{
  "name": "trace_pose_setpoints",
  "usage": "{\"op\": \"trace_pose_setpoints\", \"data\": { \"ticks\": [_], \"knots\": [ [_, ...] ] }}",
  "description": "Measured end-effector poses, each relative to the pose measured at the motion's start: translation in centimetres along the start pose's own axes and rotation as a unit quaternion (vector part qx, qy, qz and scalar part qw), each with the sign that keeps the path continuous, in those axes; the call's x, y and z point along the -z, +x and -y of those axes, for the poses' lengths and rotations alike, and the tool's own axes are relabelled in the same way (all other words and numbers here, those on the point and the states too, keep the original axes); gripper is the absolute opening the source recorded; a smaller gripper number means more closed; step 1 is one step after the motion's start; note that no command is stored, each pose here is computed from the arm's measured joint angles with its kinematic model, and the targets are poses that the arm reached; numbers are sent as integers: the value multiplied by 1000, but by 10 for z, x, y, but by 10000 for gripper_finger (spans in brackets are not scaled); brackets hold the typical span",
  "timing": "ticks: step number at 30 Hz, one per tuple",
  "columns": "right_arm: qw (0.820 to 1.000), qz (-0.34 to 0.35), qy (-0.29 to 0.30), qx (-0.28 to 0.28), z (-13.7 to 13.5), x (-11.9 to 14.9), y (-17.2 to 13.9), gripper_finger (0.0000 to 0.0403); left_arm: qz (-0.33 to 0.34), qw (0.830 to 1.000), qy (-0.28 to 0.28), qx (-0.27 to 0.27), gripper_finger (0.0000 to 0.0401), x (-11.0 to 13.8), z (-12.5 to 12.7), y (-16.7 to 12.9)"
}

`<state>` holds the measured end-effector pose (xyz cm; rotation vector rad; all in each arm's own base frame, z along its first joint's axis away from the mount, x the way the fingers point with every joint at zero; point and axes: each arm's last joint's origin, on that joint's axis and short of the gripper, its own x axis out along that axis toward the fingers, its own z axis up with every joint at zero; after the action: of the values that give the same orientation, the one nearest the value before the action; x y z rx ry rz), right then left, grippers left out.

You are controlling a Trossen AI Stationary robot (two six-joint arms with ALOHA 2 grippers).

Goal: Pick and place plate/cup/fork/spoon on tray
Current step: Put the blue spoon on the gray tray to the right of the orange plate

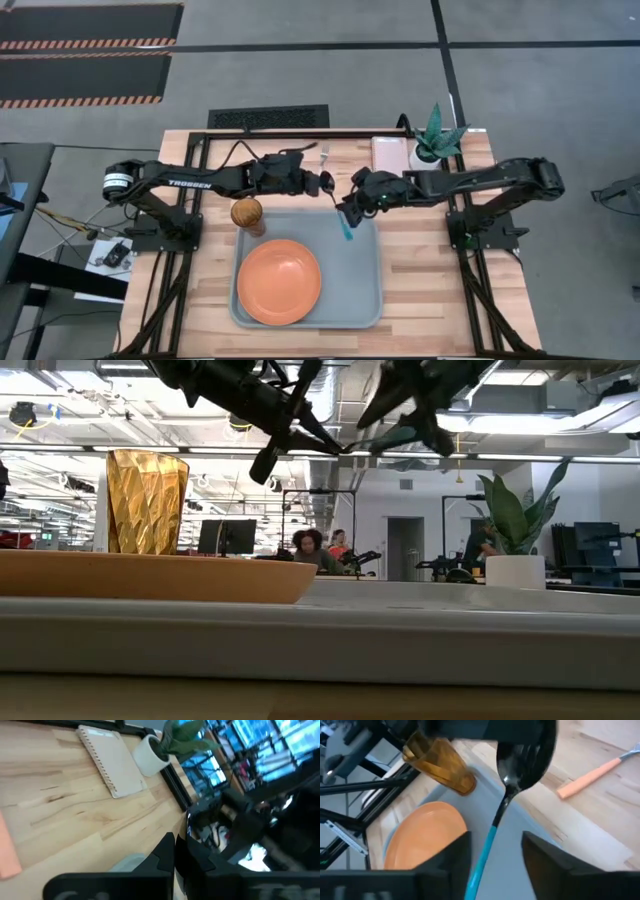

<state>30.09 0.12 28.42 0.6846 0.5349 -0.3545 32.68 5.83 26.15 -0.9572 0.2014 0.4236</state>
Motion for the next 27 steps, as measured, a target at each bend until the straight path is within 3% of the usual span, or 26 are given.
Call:
{"op": "trace_pose_setpoints", "data": {
  "ticks": [3, 6, 12, 19, 27],
  "knots": [
    [1000, -1, 2, -1, -3, 2, -16, 234, -8, 1000, 21, 3, 1, 1, 0, 0],
    [1000, -18, 5, -3, -6, 8, -35, 247, -18, 998, 52, 7, 0, 1, 0, 0],
    [999, -25, 5, -22, -19, 25, -78, 238, -80, 992, 99, 22, 0, 22, 3, 10],
    [999, 22, 6, -32, -24, 37, -120, 221, -126, 975, 175, 63, 0, 49, 27, 47],
    [998, 58, 6, -30, -29, 44, -134, 215, -168, 968, 183, 30, 0, 84, 17, 71]
  ]
}}
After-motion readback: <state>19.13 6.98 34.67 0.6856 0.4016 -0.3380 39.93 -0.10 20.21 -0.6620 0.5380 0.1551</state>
